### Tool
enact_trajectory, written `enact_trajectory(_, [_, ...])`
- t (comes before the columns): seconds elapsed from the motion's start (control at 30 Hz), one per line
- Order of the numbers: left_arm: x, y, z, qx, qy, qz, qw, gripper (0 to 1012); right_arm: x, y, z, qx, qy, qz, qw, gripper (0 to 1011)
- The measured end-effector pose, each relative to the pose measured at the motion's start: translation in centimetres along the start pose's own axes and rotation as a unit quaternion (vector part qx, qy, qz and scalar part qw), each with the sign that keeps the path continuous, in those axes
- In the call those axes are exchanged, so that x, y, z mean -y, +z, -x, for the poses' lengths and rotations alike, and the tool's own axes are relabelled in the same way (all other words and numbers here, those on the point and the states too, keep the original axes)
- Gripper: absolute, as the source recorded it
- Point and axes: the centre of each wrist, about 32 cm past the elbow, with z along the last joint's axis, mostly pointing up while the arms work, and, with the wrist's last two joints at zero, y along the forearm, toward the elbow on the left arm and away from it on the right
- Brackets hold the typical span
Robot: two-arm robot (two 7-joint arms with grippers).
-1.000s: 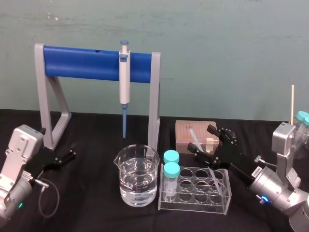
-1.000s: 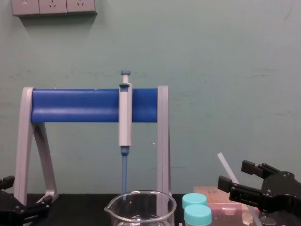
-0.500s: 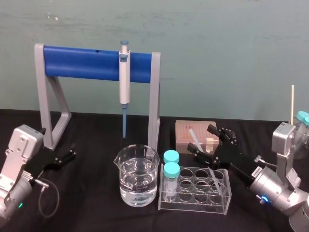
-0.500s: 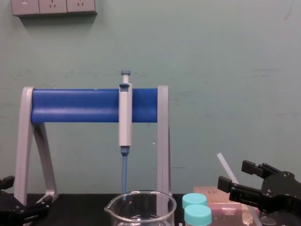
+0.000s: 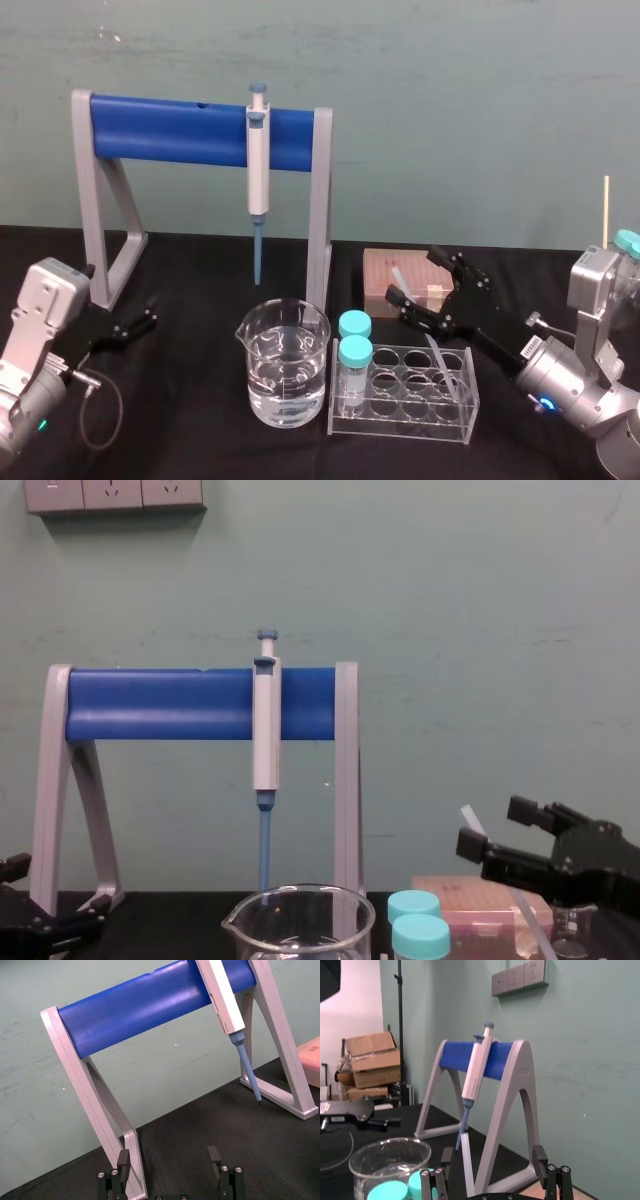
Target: Pick up the stirring rod with one hand, then place it down.
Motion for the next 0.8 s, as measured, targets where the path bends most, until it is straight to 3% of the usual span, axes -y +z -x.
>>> enact_trajectory(0.2, [0.0, 0.0, 0.0, 0.0, 0.0, 0.0, 1.0, 1000, -0.2, 0.6, 0.06, 0.009, 0.002, -0.017, 0.9998, 1003])
enact_trajectory(0.43, [0.0, 0.0, 0.0, 0.0, 0.0, 0.0, 1.0, 1000, -0.4, 1.9, 0.08, 0.044, -0.003, -0.06, 0.9972, 1003])
enact_trajectory(0.6, [0.0, 0.0, 0.0, 0.0, 0.0, 0.0, 1.0, 1000, -0.2, 2.7, 0.41, 0.06, -0.033, -0.09, 0.9936, 1003])
enact_trajectory(0.8, [0.0, 0.0, 0.0, 0.0, 0.0, 0.0, 1.0, 1000, 1.0, 3.3, 0.73, 0.042, -0.093, -0.087, 0.9909, 1003])
